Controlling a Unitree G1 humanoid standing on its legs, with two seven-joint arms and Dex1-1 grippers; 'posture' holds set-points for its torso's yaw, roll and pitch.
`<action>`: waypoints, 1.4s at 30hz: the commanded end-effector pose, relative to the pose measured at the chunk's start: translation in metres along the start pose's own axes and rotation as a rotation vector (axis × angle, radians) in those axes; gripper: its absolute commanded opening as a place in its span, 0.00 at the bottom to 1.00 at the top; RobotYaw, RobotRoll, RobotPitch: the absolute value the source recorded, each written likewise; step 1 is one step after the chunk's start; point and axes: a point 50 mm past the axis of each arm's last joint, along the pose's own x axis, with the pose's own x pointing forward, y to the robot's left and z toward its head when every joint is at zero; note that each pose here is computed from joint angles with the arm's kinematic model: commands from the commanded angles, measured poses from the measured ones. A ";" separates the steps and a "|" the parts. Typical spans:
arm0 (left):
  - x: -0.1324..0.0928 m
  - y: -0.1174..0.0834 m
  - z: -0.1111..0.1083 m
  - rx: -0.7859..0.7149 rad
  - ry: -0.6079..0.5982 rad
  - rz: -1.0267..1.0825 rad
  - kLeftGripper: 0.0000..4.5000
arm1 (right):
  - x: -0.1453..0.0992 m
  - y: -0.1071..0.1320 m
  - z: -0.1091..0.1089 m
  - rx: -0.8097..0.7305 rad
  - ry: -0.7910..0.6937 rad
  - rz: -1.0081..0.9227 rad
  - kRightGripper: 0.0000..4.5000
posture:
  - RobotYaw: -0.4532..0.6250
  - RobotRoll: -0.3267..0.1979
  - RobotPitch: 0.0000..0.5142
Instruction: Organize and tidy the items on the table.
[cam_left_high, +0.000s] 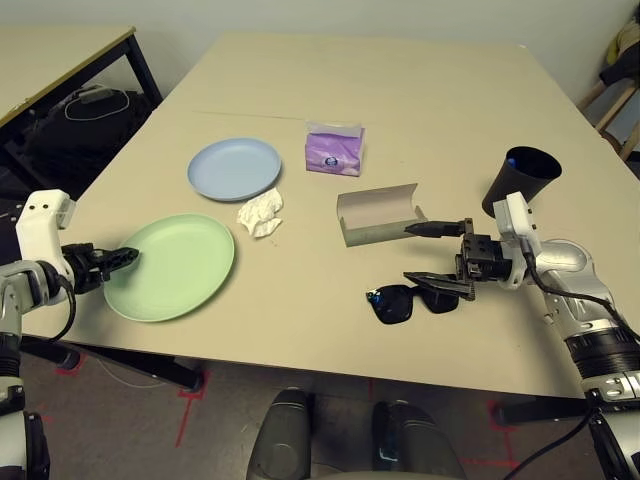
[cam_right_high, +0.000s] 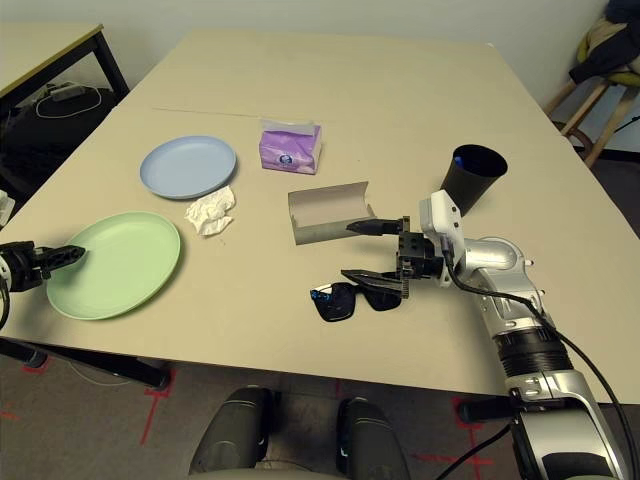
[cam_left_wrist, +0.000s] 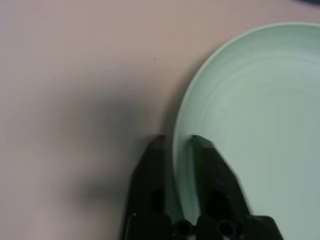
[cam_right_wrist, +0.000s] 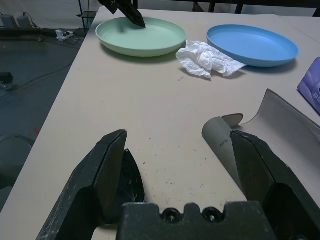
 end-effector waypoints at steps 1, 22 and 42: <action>-0.003 0.004 -0.005 -0.016 0.026 0.020 0.01 | -0.001 0.000 0.003 -0.019 0.002 -0.007 1.00 | 0.64 0.62 0.15; -0.028 -0.011 0.050 -0.231 -0.271 0.036 0.01 | -0.002 0.001 0.005 -0.028 0.002 -0.027 1.00 | 0.62 0.62 0.15; 0.098 -0.122 0.117 -0.436 -0.434 0.068 0.01 | 0.003 -0.017 0.017 0.058 -0.140 -0.398 1.00 | 0.60 0.62 0.15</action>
